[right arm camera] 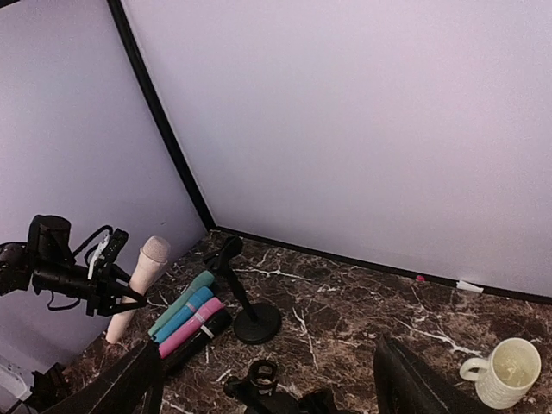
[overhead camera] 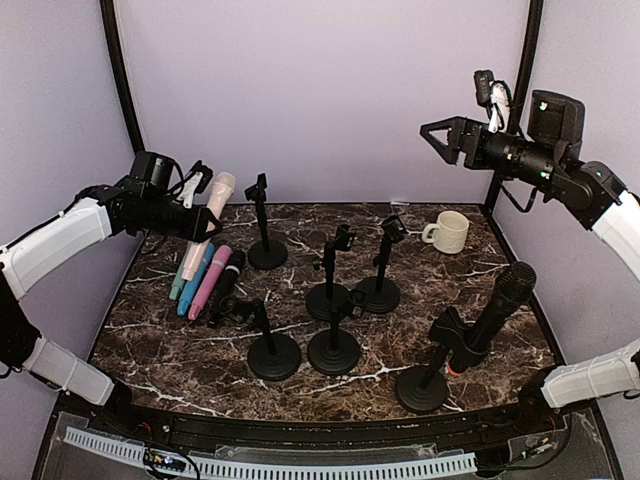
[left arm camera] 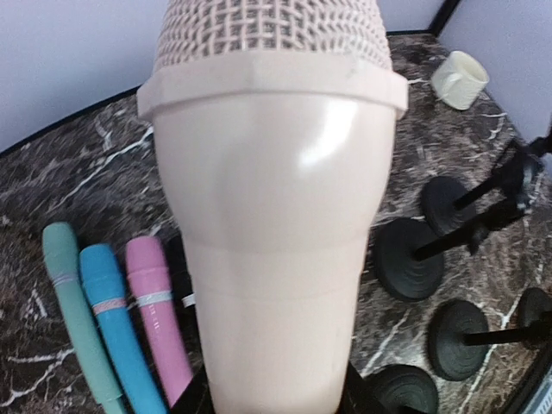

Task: Remove the microphone from the stand
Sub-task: Place the microphone at the center of the board.

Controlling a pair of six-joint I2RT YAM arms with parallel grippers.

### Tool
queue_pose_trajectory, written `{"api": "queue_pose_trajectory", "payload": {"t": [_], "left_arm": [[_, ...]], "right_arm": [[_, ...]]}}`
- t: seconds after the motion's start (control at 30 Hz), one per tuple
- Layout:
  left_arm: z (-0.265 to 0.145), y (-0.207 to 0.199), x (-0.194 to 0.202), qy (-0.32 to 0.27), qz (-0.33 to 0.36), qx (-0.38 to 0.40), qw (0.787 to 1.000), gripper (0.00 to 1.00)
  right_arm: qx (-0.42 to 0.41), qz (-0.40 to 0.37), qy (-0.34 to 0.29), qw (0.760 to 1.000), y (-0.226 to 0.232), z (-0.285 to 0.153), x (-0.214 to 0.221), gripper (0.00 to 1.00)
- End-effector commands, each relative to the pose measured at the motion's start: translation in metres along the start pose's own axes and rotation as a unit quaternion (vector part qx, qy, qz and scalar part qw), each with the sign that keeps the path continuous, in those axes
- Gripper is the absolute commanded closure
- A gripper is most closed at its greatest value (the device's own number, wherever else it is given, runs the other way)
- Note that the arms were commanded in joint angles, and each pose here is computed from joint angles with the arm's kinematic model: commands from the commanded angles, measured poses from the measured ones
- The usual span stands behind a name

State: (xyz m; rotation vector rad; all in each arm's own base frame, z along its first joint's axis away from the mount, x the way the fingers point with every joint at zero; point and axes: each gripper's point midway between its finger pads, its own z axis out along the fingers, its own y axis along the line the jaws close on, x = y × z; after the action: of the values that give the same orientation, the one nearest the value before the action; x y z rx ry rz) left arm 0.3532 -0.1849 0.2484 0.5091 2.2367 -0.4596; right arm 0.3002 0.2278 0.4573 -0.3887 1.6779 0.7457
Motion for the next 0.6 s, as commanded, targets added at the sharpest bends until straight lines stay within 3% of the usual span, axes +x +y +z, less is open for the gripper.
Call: {"api": "queue_pose_trajectory", "payload": {"t": [0.0,0.27,0.57], "left_arm": [[0.014,0.078,0.053,0.076,-0.023,-0.082,0.993,0.90],[0.013,0.183,0.072,0.095,-0.069,-0.189,0.975,0.91],[0.049,0.236,0.097,0.155,-0.078,-0.187,0.967,0.87]], "right_arm": [[0.039,0.012,-0.027,0.999,-0.025,-0.019,-0.010,0.15],[0.076,0.017,-0.015,0.997,-0.053,-0.029,0.004,0.14],[0.092,0.033,-0.009,0.995,-0.068,-0.038,0.016,0.13]]}}
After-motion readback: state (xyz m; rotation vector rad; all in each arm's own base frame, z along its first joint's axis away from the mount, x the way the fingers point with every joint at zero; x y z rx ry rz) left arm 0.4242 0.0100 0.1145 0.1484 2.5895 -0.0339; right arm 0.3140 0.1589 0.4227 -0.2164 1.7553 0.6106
